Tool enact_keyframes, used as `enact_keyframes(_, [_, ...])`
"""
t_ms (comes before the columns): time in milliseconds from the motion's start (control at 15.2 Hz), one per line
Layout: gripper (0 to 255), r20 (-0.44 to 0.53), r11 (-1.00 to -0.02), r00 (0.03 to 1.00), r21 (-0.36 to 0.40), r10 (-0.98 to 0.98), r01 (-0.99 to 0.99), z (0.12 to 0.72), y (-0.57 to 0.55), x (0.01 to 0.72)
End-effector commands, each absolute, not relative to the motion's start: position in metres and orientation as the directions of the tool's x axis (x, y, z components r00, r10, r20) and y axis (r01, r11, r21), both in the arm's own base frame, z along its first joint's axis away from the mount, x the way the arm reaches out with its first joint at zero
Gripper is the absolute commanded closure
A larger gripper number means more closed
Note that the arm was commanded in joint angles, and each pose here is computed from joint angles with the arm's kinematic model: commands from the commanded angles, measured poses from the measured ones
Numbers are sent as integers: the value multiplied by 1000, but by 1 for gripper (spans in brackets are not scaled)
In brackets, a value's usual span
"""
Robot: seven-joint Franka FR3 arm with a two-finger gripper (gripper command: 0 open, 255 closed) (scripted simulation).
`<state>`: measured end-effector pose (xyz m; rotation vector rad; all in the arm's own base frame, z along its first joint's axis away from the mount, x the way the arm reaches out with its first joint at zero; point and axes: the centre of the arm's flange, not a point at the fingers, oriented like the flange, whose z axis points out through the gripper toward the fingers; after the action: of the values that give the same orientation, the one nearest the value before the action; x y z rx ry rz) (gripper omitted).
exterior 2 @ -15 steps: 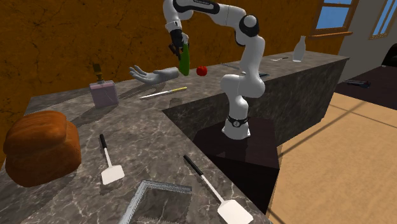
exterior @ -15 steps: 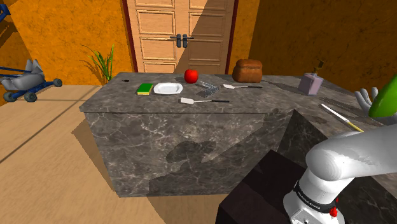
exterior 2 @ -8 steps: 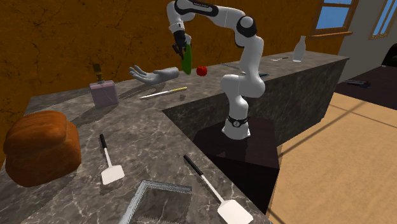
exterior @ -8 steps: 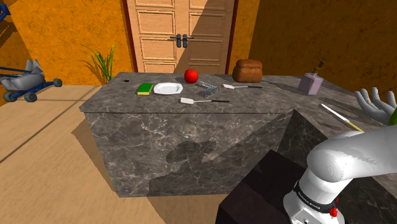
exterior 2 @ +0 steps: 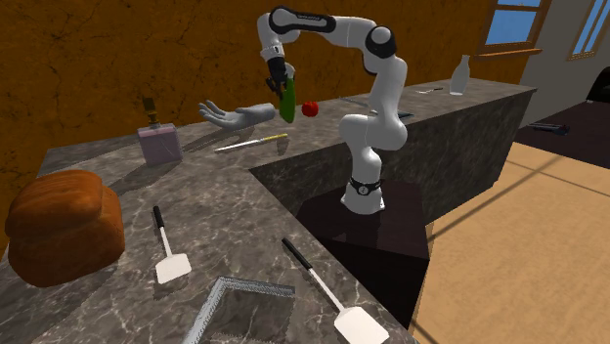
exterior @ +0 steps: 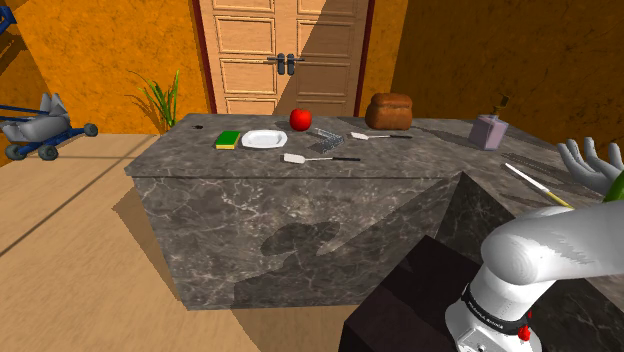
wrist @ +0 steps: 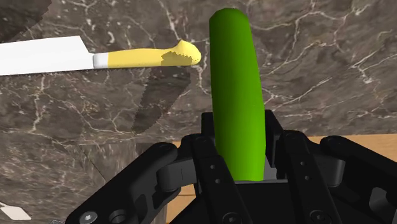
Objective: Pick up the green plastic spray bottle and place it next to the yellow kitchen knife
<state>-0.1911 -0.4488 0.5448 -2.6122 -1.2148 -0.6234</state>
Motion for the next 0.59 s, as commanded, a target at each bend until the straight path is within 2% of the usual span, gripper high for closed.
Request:
enact_keyframes(0, [255,450,-645,575,2,683,765,534,-449,-191])
enact_keyframes(528, [255,450,-645,575,2,683,765,493,-449,-191])
